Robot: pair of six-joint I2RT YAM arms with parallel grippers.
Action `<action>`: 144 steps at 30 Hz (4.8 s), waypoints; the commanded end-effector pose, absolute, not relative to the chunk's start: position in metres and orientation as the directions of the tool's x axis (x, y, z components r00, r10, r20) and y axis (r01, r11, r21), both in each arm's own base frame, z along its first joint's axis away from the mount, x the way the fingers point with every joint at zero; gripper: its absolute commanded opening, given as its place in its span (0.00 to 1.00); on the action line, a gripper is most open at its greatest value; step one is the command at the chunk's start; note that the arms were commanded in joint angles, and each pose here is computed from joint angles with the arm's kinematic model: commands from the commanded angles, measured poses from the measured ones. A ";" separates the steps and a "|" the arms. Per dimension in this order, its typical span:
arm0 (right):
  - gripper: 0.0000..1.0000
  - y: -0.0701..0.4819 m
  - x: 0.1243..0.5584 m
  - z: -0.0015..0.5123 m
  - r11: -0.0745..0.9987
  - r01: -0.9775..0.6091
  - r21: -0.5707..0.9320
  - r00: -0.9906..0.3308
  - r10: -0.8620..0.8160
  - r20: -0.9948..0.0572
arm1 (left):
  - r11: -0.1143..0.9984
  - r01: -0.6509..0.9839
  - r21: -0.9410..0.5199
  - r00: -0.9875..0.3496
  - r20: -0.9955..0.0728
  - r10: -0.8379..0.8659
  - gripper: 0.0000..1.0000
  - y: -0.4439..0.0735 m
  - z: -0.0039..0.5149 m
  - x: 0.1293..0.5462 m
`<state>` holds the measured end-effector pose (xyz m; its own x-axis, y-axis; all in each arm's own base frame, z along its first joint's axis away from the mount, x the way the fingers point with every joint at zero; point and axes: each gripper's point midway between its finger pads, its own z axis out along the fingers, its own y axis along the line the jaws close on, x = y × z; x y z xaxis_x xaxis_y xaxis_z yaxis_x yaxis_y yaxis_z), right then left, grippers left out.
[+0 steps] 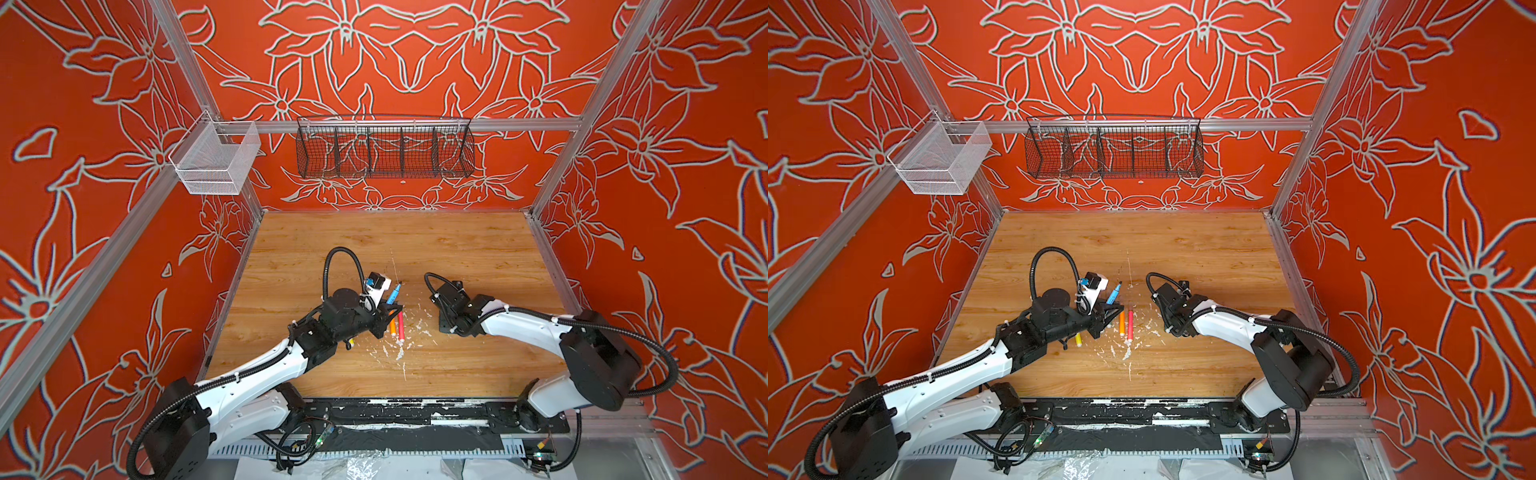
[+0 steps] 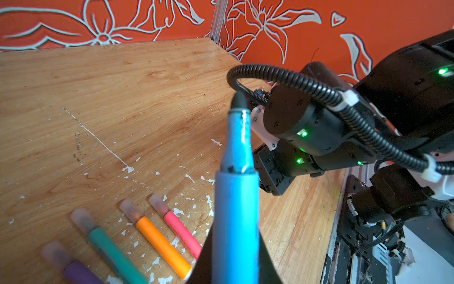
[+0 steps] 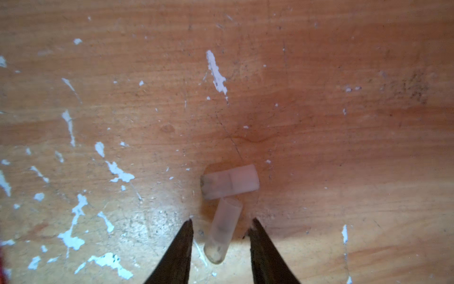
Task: Insert the pens into the pen caps
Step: 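Lower the right gripper and close it on one translucent cap, then lift the translucent cap off the table with the right gripper, then carry the cap with the right gripper above the blue marker tip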
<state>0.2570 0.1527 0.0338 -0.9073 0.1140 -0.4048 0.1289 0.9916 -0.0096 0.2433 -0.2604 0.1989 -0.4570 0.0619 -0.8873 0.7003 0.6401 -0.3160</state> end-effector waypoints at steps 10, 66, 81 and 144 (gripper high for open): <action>0.32 0.142 0.260 0.016 0.986 0.157 -0.054 -0.921 0.126 -0.369 | 0.624 0.721 -0.301 -0.419 -0.907 0.045 0.00 -0.263 0.215 0.245; 0.01 0.243 0.257 0.295 0.695 -0.197 0.692 -0.576 0.489 -0.655 | 0.527 0.763 -0.374 -0.448 -0.894 0.014 0.00 -0.282 0.218 0.228; 0.00 0.282 0.258 0.333 0.503 -0.307 0.808 -0.529 0.615 -0.585 | 0.515 0.775 -0.367 -0.427 -0.904 -0.002 0.00 -0.280 0.224 0.222; 0.00 0.299 0.256 0.337 0.464 -0.343 0.817 -0.544 0.611 -0.575 | 0.508 0.788 -0.347 -0.401 -0.916 -0.005 0.00 -0.279 0.230 0.220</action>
